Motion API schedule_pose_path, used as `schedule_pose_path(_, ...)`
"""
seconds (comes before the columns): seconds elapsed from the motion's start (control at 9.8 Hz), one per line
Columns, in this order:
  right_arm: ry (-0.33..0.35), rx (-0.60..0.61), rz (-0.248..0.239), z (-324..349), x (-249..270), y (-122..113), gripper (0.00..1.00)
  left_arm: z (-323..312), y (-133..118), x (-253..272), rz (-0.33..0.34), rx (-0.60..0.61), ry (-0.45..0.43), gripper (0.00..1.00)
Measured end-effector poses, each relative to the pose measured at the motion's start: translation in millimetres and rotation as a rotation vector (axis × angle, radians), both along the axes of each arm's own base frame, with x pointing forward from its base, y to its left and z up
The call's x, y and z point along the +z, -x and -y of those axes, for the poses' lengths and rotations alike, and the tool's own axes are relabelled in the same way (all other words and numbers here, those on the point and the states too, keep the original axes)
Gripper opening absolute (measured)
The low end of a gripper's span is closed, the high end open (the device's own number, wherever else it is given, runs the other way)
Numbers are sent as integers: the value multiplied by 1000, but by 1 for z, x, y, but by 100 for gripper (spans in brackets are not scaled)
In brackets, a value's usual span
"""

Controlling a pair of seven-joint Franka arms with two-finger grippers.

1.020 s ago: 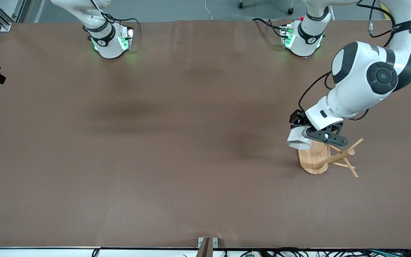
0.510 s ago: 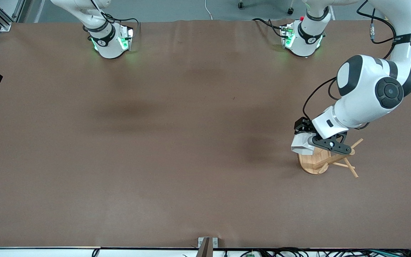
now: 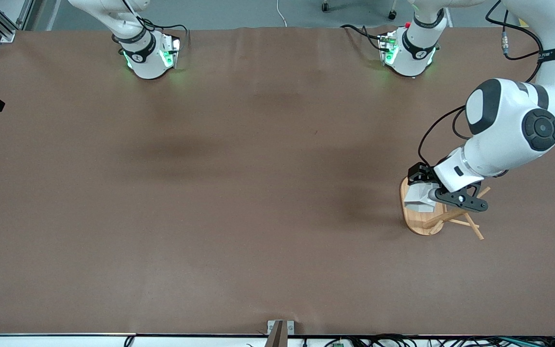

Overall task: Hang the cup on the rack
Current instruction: 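Lower the cup onto a rack peg with the left gripper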

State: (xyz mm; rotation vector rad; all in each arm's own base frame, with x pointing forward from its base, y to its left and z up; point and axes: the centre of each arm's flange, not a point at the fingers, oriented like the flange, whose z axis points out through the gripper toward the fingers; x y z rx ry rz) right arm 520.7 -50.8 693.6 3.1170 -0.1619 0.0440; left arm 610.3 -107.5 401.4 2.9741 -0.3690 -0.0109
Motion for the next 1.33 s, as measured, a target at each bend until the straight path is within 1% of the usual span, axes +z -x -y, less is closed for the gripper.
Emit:
schedule_pose_path(0.31, 0, 0, 0, 0, 0, 0, 100, -10, -3, -4, 2, 17, -3, 79)
schedule_pose_path(1.02, 0, 0, -1, 0, 0, 0, 100, -32, -7, -11, -1, 16, -11, 79)
schedule_pose_path(1.12, 0, 0, -1, 0, 0, 0, 100, -33, -7, -11, -1, 17, -12, 81)
schedule_pose_path(1.22, 0, -1, -1, 0, 0, 0, 100, -33, -7, -10, 2, 17, -11, 92)
schedule_pose_path(1.33, 0, -1, -1, 1, 0, 0, 100, -33, -9, -8, 9, 18, -10, 100)
